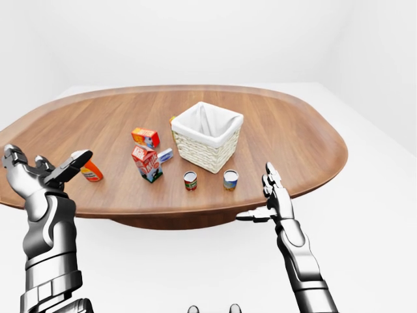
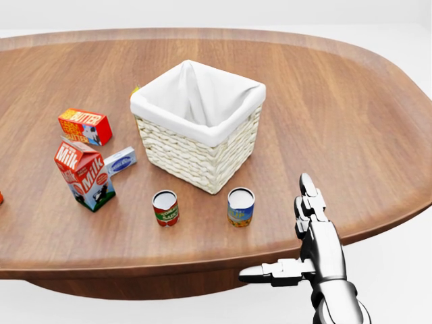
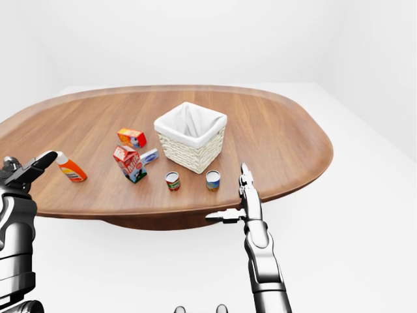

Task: Pick up the alphabet soup, and put it in the basket.

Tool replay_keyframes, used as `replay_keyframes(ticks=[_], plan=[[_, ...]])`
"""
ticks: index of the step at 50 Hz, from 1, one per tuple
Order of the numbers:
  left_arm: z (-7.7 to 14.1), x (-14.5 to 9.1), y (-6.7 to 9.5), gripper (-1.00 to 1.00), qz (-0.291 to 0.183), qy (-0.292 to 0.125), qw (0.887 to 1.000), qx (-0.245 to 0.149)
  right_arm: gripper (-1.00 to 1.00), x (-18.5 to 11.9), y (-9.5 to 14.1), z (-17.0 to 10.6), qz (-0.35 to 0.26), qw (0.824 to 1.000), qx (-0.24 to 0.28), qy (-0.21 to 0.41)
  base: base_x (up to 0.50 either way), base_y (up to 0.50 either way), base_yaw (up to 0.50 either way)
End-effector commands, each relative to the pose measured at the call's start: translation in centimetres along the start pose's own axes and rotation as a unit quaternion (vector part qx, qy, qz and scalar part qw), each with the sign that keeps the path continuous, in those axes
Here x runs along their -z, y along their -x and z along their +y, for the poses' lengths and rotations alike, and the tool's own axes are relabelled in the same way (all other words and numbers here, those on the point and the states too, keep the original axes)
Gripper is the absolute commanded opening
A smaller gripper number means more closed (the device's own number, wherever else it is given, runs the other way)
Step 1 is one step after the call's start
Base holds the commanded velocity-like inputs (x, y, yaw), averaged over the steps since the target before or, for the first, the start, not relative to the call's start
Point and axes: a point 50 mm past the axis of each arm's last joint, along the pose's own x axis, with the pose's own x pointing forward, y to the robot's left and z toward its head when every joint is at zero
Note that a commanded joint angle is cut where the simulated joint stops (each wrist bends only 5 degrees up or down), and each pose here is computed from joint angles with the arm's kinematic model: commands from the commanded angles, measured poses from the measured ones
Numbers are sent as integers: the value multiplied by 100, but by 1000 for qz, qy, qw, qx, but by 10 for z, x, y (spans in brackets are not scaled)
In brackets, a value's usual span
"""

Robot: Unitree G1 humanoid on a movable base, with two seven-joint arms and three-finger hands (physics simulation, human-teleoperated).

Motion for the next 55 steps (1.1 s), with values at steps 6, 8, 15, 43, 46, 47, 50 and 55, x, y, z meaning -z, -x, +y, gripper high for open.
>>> replay_keyframes(ticks=[6, 8, 15, 43, 46, 47, 50, 55], plan=[[0, 0, 1, 100, -1, -2, 1000, 1, 100, 0, 0, 0, 3, 1000, 0, -2, 26, 0, 0], [0, -2, 1, 100, -4, -1, 1000, 1, 100, 1, 0, 0, 4, 1000, 1, -1, 26, 0, 0], [0, -1, 1, 100, -3, -2, 1000, 1, 100, 1, 0, 0, 6, 1000, 2, 1, 26, 0, 0], [0, -3, 1, 100, -6, -1, 1000, -1, 100, 3, -1, 0, 7, 1000, 1, -1, 26, 0, 0], [0, -3, 1, 100, -7, 0, 1000, 0, 100, 3, -1, 0, 7, 1000, 1, -1, 26, 0, 0], [0, -3, 1, 100, -8, -1, 1000, 0, 100, 3, -1, 0, 7, 1000, 1, -1, 26, 0, 0], [0, -3, 1, 100, -6, -1, 1000, 1, 100, 3, -1, 0, 7, 1000, 0, -2, 26, 0, 0], [0, 0, 1, 100, -2, -3, 1000, 1, 100, 3, -1, 0, 7, 1000, 0, -3, 26, 0, 0]])
